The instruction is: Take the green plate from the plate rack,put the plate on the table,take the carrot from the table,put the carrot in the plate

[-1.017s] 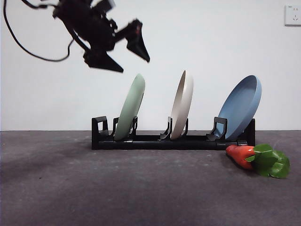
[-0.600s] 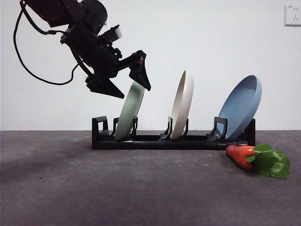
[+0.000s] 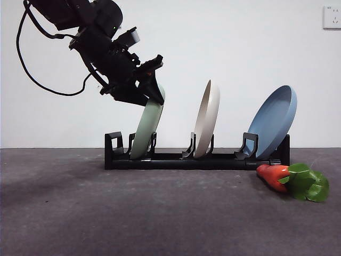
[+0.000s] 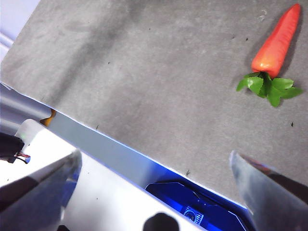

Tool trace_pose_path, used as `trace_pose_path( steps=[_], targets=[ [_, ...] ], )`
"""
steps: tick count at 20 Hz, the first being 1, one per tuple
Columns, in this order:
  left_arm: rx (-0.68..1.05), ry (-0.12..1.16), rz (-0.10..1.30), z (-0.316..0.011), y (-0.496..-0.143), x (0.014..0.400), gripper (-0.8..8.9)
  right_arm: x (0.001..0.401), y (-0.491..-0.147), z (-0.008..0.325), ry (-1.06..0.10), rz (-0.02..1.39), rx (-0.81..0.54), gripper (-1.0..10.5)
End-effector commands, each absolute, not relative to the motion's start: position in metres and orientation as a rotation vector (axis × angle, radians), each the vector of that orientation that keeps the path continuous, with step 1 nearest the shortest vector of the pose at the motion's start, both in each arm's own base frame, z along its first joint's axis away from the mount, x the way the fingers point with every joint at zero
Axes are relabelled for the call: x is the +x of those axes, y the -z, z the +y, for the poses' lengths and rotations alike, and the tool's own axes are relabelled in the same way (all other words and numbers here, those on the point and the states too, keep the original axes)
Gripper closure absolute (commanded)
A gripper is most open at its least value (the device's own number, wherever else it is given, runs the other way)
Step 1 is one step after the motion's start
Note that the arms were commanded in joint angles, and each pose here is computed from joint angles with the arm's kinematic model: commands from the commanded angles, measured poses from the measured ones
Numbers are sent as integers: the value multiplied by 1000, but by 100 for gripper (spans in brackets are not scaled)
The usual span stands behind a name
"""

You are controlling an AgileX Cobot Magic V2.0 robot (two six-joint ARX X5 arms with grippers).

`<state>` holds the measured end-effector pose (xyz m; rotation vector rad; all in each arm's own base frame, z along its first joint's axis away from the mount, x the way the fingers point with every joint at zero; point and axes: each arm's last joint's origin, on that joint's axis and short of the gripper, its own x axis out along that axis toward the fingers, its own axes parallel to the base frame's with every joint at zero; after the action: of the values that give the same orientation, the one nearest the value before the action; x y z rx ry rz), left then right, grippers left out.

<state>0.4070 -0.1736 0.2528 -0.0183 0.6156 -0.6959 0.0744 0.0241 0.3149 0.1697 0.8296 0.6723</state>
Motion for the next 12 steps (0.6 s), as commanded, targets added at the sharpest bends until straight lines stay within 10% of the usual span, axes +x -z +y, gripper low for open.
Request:
trace_pose_path(
  steps=[1, 12],
  targets=[
    [-65, 716, 630, -176, -252, 407, 819, 75, -315, 24, -671, 827, 173, 294],
    [-244, 764, 677, -165, -258, 409, 819, 75, -315, 24, -671, 826, 173, 294]
  ],
)
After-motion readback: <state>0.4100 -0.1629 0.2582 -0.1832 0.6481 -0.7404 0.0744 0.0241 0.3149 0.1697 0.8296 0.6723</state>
